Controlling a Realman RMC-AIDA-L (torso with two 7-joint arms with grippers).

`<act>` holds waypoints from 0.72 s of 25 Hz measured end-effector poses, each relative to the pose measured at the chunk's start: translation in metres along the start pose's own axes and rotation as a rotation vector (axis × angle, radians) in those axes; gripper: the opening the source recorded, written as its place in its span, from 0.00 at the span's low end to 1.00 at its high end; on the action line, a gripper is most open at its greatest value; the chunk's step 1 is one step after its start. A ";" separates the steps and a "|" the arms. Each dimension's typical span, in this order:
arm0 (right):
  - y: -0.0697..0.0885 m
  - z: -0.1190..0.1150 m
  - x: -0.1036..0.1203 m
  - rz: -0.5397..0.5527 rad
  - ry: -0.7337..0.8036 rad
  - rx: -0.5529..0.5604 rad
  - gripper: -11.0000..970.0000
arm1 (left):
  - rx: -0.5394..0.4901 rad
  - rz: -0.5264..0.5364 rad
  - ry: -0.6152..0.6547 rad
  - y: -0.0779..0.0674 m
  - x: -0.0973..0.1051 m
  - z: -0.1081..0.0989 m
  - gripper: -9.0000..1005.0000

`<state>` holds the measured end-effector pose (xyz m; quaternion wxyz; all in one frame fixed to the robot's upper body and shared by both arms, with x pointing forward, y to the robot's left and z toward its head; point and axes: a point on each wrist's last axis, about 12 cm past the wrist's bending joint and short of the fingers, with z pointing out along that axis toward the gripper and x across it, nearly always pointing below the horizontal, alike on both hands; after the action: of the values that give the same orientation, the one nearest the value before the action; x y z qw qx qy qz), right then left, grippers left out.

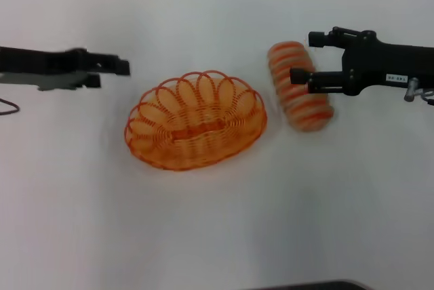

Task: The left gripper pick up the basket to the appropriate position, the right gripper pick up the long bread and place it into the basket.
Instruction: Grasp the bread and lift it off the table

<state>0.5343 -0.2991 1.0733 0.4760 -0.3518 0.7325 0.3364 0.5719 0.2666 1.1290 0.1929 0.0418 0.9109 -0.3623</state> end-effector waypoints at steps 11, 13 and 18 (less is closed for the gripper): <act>-0.022 -0.011 -0.019 0.289 0.007 0.056 0.96 | 0.173 -0.103 -0.265 0.048 0.032 -0.039 0.76; -0.026 -0.013 -0.025 0.344 0.015 0.063 0.96 | 0.196 -0.071 -0.301 0.052 0.039 -0.043 0.76; -0.039 -0.017 -0.049 0.508 0.118 0.115 0.96 | 0.251 0.043 -0.424 0.060 0.061 -0.058 0.78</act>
<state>0.5734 -0.3244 1.1184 0.3519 -0.1482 0.8417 0.3817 0.5105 0.3456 1.1056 0.3808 0.0077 0.7969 -0.4690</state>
